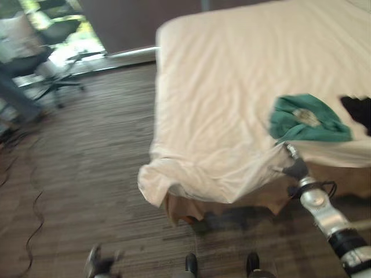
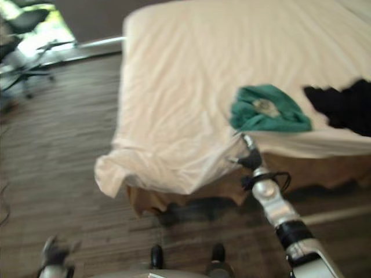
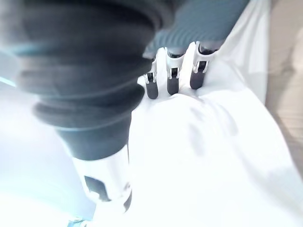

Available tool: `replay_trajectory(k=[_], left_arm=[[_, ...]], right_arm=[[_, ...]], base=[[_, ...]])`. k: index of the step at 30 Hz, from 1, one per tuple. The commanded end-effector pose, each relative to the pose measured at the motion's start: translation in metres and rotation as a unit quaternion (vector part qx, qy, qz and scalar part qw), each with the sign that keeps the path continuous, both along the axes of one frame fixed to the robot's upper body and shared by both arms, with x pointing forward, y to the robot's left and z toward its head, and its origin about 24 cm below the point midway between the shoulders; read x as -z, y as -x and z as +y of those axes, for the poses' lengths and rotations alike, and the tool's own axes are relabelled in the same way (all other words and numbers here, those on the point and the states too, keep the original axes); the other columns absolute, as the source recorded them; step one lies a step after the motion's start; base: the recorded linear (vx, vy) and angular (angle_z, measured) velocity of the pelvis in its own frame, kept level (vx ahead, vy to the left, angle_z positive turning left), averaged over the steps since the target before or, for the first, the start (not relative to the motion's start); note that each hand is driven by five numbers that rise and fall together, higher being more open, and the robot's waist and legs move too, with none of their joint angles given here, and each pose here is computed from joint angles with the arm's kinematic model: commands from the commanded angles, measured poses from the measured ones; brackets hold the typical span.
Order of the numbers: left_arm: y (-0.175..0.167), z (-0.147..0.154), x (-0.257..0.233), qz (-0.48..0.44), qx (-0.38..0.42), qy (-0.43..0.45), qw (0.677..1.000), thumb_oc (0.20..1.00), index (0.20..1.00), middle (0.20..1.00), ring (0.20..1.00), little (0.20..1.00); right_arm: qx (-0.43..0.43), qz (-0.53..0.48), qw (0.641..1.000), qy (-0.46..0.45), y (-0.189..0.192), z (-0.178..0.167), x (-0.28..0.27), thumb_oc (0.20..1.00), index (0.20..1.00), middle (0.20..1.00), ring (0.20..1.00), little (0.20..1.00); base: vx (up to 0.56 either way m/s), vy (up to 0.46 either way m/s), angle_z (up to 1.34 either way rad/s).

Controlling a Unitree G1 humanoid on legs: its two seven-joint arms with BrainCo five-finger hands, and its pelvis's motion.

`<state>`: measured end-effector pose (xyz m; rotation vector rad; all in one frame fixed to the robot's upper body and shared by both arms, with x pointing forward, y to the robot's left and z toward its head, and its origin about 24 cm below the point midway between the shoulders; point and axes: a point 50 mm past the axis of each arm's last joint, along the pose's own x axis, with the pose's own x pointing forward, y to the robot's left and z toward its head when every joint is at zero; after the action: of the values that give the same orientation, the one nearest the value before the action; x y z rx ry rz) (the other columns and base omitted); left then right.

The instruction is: Tidy up the quilt and then pick up the clothes from the bed and put them into the laundry hamper.

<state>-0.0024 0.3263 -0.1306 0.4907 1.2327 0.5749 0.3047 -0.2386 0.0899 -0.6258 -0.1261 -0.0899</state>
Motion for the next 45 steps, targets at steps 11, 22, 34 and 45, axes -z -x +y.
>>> replay_trajectory(k=[11, 22, 34, 45], left_arm=[[-0.082, -0.003, -0.012, -0.07, 0.164, -0.02, 0.984, 1.0, 1.0, 1.0, 1.0, 1.0], [-0.196, -0.083, -0.031, -0.199, 0.361, -0.001, 0.911, 1.0, 1.0, 1.0, 1.0, 1.0], [-0.219, -0.075, -0.041, -0.205, 0.326, 0.006, 0.923, 1.0, 1.0, 1.0, 1.0, 1.0], [-0.168, -0.068, -0.015, -0.104, 0.367, 0.034, 0.924, 1.0, 1.0, 1.0, 1.0, 1.0]], right_arm=[[-0.426, -0.249, 0.87, -0.022, 0.006, 0.22, -0.141, 0.2, 0.2, 0.2, 0.2, 0.2], [-0.258, -0.002, 0.964, 0.061, -0.063, 0.223, -0.026, 0.2, 0.2, 0.2, 0.2, 0.2], [-0.311, 0.127, 0.938, -0.085, 0.002, 0.141, 0.04, 0.2, 0.2, 0.2, 0.2, 0.2], [-0.705, -0.066, 0.688, -0.159, 0.093, 0.182, -0.141, 0.2, 0.2, 0.2, 0.2, 0.2]], base=[[-0.04, -0.028, 0.36], [-0.13, -0.007, 0.1], [0.01, 0.048, -0.02], [0.09, 0.019, -0.33]])
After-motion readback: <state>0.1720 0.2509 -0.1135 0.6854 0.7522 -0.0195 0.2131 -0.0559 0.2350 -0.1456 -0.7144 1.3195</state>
